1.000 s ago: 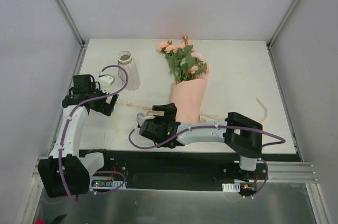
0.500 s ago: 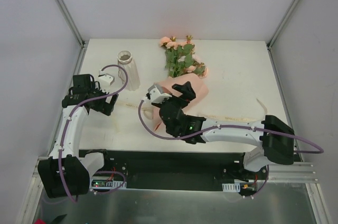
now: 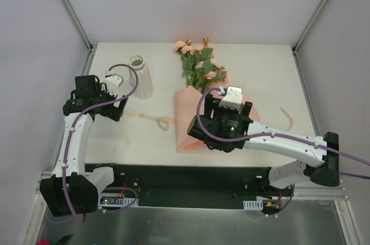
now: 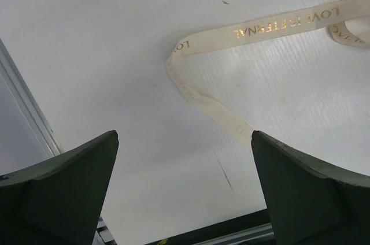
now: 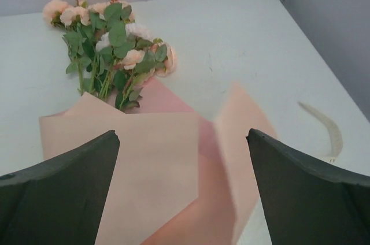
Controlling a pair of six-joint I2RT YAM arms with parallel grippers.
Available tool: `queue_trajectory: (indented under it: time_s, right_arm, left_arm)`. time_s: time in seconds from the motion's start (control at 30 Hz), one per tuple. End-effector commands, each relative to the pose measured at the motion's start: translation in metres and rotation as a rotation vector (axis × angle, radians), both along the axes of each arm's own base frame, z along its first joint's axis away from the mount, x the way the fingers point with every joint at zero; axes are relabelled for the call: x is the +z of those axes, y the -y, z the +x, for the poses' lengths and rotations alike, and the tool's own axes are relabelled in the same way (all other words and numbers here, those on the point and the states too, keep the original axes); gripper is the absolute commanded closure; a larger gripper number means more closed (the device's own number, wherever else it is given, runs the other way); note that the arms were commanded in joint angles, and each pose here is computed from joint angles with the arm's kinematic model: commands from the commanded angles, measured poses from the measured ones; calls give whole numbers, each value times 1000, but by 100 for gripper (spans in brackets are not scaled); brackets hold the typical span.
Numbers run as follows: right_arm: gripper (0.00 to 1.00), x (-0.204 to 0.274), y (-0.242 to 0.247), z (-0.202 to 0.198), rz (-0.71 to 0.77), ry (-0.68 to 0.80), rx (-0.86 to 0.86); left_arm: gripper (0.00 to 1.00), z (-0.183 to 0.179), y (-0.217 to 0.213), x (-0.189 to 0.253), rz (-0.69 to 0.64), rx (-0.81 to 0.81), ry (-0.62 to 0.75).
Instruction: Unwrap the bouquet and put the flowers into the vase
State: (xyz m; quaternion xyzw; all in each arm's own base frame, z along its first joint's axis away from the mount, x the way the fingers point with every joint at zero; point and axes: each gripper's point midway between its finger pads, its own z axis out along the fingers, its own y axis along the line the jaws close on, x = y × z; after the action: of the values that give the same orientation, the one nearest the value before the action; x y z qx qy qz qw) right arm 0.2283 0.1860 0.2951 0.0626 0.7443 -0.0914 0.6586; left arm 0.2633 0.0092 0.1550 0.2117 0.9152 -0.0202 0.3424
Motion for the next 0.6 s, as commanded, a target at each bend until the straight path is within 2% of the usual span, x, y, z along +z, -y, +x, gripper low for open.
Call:
queue_trajectory:
  time_s: [0.0,0.17,0.23,0.27,0.3,0.33,0.37,0.4,0.43,0.47,0.53,0.57]
  right_arm:
    - [3,-17,71,-19,-107,-87,-107]
    - [3,15,118,-6,-38,-40,-252]
    - [3,23,118,2,-80,-109,-246]
    - [3,20,127,7,-27,-143,-246]
    - [3,2,95,32,110,-132,-158]
    - [3,-31,60,35,189,-289,70]
    - [1,-42,76,51,333,-313,34]
    - [1,-71,73,56,408,-394,52]
    - [3,-88,54,53,503,-506,144]
    - [4,-102,59,59,513,-541,122]
    - [6,-122,44,52,526,-594,214]
    - [7,-116,37,54,557,-555,259]
  left_arm:
    - [1,-1,8,33,-23,-46,52]
    - [1,-3,8,41,-9,-60,63]
    - [1,-3,7,42,-4,-59,65]
    - [1,-4,7,43,-4,-62,66]
    - [1,-4,8,43,-6,-66,65]
    - [1,-4,9,44,-9,-68,65]
    - [1,-4,8,46,-7,-65,68]
    - [1,-5,8,46,-8,-64,68]
    - [1,-5,8,47,-8,-65,72]
    - [1,-8,9,46,-6,-74,71]
    - [1,-10,9,46,-3,-79,70]
    - [1,-12,10,44,-2,-86,64]
